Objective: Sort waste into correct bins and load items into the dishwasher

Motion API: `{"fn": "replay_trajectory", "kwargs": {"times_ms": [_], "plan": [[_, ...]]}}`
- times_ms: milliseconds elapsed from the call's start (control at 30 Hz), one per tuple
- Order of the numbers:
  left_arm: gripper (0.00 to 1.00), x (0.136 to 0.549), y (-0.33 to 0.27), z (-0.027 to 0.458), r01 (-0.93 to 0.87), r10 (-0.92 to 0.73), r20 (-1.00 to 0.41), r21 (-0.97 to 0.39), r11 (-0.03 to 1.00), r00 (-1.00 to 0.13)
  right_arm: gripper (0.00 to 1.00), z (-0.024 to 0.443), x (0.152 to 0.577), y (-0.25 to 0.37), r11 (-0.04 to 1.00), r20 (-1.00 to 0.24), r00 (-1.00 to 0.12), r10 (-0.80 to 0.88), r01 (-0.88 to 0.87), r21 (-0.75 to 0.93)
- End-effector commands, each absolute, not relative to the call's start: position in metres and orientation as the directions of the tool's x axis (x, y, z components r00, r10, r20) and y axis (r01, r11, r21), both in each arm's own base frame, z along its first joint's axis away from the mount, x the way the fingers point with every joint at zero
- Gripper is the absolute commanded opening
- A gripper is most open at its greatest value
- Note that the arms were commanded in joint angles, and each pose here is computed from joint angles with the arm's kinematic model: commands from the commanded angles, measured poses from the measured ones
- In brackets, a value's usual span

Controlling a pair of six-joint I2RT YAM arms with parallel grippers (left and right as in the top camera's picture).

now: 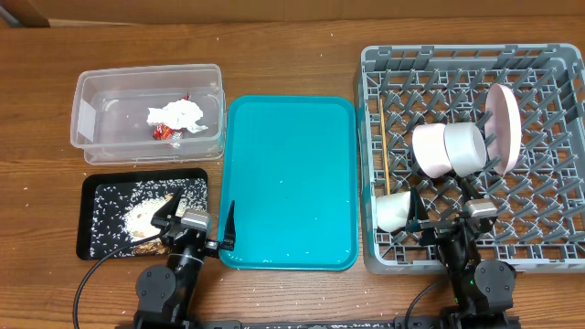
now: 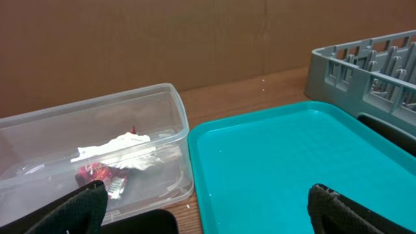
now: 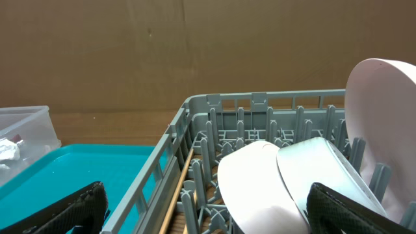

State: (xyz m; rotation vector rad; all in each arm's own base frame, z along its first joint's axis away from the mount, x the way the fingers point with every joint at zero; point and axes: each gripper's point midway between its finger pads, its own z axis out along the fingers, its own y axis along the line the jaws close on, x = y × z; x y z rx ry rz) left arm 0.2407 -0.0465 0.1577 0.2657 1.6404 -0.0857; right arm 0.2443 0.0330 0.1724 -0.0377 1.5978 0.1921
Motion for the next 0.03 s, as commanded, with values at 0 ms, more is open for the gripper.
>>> {"fn": "replay_trajectory", "kwargs": {"times_ms": [0], "plan": [[1.0,0.2403,-0.0467,0.1578,0.228,0.134,-0.989,0.118,0.967,-0.055,1.0,0.1702,0.2444,0.0321,0.985,-0.995,-0.035,0.092,-0.14,0.097]]}}
